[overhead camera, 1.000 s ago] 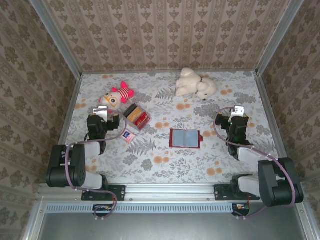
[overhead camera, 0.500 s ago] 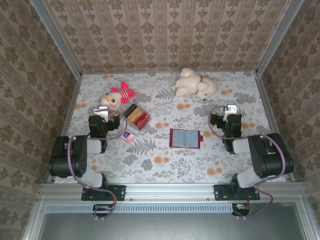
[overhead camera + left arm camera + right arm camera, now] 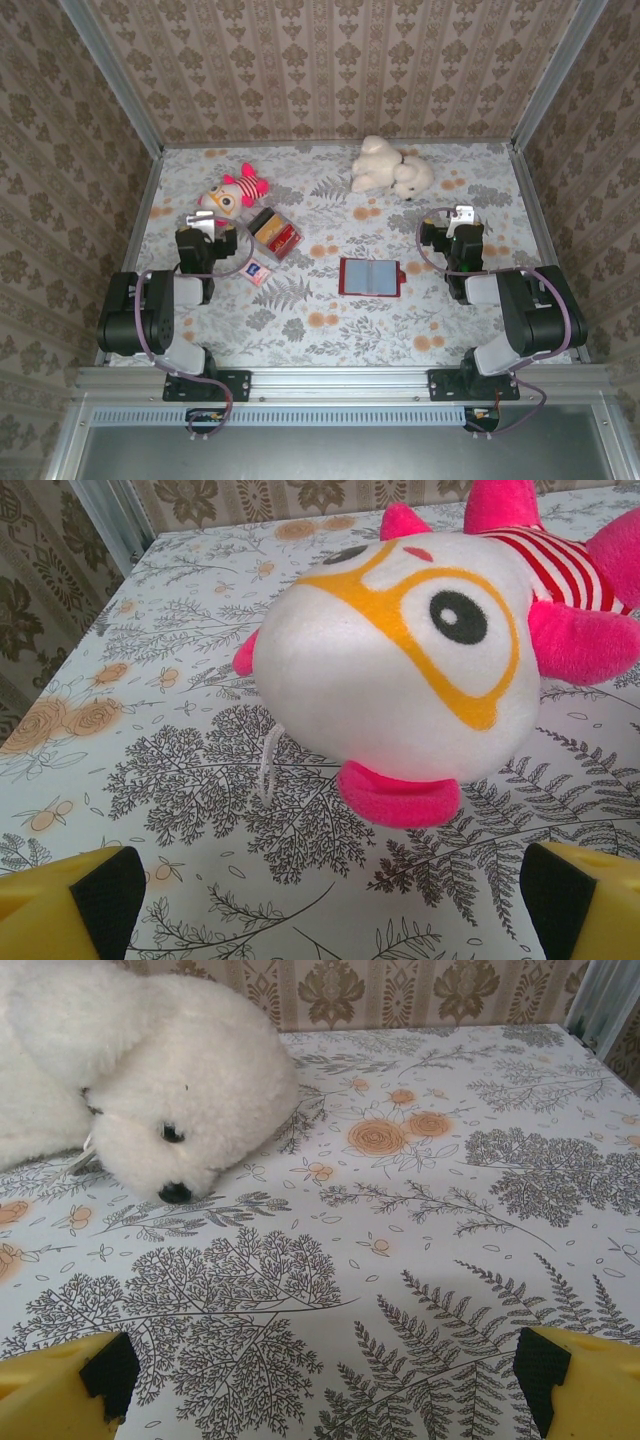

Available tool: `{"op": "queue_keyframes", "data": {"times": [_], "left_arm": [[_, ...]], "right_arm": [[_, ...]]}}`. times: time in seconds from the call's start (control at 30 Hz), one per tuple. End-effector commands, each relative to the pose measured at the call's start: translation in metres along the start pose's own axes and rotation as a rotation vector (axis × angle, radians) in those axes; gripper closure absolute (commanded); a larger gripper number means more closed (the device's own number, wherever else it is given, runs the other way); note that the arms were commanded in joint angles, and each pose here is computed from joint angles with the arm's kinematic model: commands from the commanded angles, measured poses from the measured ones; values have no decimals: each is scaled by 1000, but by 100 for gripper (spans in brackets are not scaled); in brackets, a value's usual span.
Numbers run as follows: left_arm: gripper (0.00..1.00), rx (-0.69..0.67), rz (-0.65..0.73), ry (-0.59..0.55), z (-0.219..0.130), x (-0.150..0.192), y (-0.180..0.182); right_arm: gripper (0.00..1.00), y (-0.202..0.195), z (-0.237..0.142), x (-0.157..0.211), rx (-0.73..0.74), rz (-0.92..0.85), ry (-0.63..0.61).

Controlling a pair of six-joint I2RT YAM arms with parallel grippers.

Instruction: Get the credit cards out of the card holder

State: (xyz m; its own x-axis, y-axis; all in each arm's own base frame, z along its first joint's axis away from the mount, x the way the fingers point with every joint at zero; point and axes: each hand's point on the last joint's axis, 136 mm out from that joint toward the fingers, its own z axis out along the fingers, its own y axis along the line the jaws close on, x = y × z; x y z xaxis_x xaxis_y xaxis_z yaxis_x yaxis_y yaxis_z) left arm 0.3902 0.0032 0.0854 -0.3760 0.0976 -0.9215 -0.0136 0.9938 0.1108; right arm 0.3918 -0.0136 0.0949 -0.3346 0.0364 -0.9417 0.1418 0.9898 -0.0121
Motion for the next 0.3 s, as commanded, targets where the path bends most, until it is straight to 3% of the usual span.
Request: {"op": "queue_keyframes", "data": {"times": [0.0, 0.27], "left_arm": [[0, -2, -3, -25, 5, -12, -1], [0, -1, -2, -23, 5, -12, -1]], "right_arm": [[0, -4, 3, -5, 20, 9, -9], [0, -4, 3, -6, 20, 10, -15]]}}
